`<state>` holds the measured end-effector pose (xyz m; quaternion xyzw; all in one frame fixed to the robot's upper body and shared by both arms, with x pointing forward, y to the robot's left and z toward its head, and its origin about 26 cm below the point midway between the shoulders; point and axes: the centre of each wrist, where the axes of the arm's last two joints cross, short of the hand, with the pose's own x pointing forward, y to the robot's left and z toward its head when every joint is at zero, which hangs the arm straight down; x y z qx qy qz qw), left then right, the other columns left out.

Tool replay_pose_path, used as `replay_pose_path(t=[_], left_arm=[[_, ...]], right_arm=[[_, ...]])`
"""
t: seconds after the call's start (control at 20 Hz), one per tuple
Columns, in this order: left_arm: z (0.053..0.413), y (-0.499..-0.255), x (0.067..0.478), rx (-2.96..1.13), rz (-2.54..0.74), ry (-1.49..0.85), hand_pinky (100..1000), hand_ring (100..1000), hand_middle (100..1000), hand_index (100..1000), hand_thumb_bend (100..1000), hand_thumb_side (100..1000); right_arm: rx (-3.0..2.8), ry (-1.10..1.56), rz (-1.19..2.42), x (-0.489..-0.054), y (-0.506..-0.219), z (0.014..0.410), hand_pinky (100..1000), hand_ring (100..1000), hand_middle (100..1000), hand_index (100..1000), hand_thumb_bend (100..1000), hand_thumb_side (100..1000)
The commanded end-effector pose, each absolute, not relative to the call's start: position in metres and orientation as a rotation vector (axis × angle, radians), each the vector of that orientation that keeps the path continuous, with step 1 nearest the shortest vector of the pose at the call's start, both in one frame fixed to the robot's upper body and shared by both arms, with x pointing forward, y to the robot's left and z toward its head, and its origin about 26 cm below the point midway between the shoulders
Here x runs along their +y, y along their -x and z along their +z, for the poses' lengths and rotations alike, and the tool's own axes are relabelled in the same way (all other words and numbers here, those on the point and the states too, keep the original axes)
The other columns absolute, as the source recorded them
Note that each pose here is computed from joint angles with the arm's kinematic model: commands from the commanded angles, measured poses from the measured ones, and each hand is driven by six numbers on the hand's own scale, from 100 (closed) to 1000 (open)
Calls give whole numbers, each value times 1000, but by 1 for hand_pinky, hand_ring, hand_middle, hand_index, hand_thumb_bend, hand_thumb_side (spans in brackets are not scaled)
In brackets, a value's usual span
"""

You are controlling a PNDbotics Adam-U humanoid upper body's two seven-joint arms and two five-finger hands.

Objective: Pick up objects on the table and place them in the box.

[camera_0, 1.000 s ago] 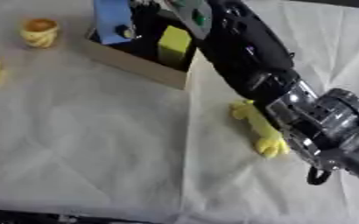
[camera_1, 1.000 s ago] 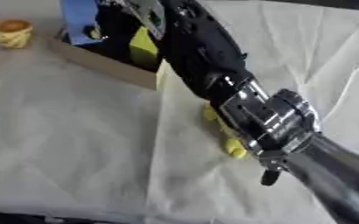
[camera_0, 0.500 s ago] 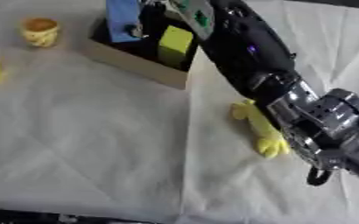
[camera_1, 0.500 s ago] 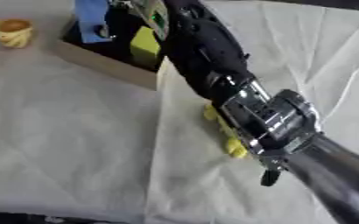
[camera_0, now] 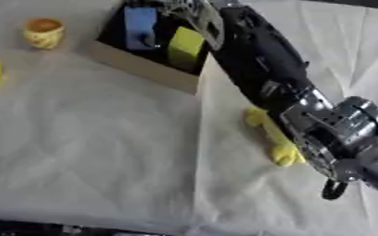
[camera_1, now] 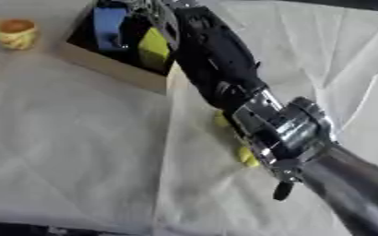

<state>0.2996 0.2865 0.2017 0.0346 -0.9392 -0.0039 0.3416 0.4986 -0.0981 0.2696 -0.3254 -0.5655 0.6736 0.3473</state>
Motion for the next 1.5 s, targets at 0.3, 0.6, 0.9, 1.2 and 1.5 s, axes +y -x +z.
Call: replay_pose_path(t=[0.3, 0.6, 0.9, 1.2, 1.5], left_arm=[[209, -297, 284, -2467, -32, -72, 781, 833, 747, 841, 100, 640], [208, -297, 284, -2461, -37, -69, 782, 835, 748, 841, 100, 639], [207, -297, 283, -2456, -37, -61, 781, 835, 748, 841, 100, 640], [205, -295, 288, -2445, -33, -96, 781, 835, 748, 841, 100, 641], [204, -294, 292, -2443, -37, -121, 781, 836, 748, 841, 100, 638]], right_arm=[[-1559, 987, 1676, -105, -495, 298, 844, 950, 900, 958, 256, 418], [-1606, 982, 1638, -110, -491, 311, 849, 952, 906, 964, 272, 281], [-1584, 945, 1639, -116, -490, 312, 843, 939, 883, 959, 298, 100], [-1672, 1020, 1671, -156, -469, 359, 839, 928, 867, 948, 311, 100], [-1732, 1057, 1753, -212, -416, 395, 838, 921, 863, 944, 328, 100]])
